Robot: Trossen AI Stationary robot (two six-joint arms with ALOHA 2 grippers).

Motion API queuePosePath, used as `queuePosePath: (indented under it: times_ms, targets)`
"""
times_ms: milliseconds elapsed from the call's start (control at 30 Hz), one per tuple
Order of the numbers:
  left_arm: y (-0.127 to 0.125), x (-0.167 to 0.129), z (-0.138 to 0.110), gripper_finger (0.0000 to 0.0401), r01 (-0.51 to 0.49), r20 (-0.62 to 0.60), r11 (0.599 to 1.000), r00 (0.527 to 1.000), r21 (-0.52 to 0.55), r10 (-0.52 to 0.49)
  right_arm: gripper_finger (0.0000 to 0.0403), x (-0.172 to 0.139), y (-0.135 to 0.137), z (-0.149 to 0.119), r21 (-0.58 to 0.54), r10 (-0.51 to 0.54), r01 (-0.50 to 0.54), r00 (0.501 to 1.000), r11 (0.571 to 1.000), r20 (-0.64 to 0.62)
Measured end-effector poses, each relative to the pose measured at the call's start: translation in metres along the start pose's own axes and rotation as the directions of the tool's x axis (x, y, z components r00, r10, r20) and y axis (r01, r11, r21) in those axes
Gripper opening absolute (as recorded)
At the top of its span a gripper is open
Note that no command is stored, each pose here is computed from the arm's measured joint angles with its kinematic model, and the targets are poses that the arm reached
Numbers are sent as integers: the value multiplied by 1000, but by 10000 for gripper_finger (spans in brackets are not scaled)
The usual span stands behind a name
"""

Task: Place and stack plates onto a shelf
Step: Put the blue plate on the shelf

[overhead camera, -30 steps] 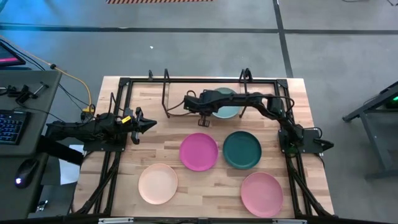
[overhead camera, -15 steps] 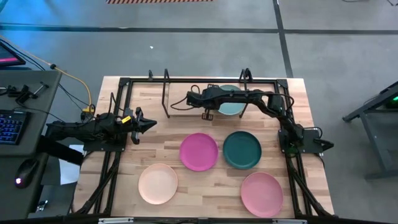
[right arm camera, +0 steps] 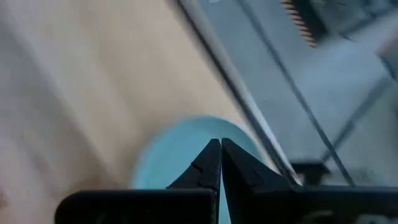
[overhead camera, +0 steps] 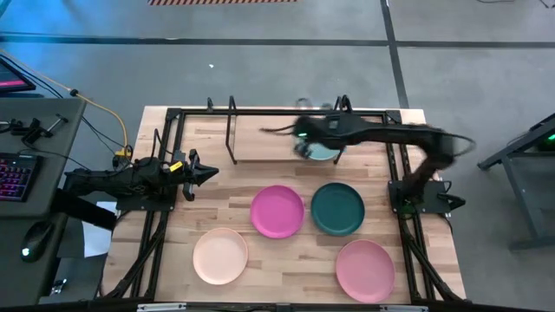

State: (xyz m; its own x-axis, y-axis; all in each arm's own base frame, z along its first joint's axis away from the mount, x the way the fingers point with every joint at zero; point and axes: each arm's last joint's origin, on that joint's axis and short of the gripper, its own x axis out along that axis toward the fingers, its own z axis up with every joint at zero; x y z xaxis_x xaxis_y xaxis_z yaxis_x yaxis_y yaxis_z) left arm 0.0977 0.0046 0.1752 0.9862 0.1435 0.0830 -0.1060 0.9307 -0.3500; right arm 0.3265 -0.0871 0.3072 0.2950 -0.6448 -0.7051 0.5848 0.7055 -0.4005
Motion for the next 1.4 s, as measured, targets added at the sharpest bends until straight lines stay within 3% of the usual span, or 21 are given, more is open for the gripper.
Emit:
queuePosePath:
  times_ms: [67, 133, 267, 467, 700, 833, 967, 1167, 1400]
  targets:
    - [0, 0, 0, 1, 0, 0, 1000, 1000, 0, 0, 0, -17, -24, -25, 96, -82, 81, 997, 992, 1]
    - [0, 0, 0, 1, 0, 0, 1000, 1000, 0, 0, 0, -33, -50, -49, 243, -155, 154, 988, 958, -14]
    - [0, 0, 0, 1, 0, 0, 1000, 1000, 0, 0, 0, -54, -97, -88, 560, -214, 208, 975, 802, -55]
    - [0, 0, 0, 1, 0, 0, 1000, 1000, 0, 0, 0, -46, -129, -124, 767, -195, 273, 961, 581, -194]
    - [0, 0, 0, 1, 0, 0, 1000, 1000, 0, 0, 0, 15, -135, -157, 882, 38, 235, 961, 409, -274]
    - [0, 0, 0, 1, 0, 0, 1000, 1000, 0, 0, 0, 42, -134, -188, 925, 117, 259, 947, 280, -300]
    - [0, 0, 0, 1, 0, 0, 1000, 1000, 0, 0, 0, 62, -131, -208, 967, 193, 181, 957, 177, -215]
    - [0, 0, 0, 1, 0, 0, 1000, 1000, 0, 0, 0, 79, -122, -220, 997, 187, 79, 979, 21, -81]
    - [0, 0, 0, 1, 0, 0, 1000, 1000, 0, 0, 0, 88, -111, -228, 995, 177, -10, 984, -96, 27]
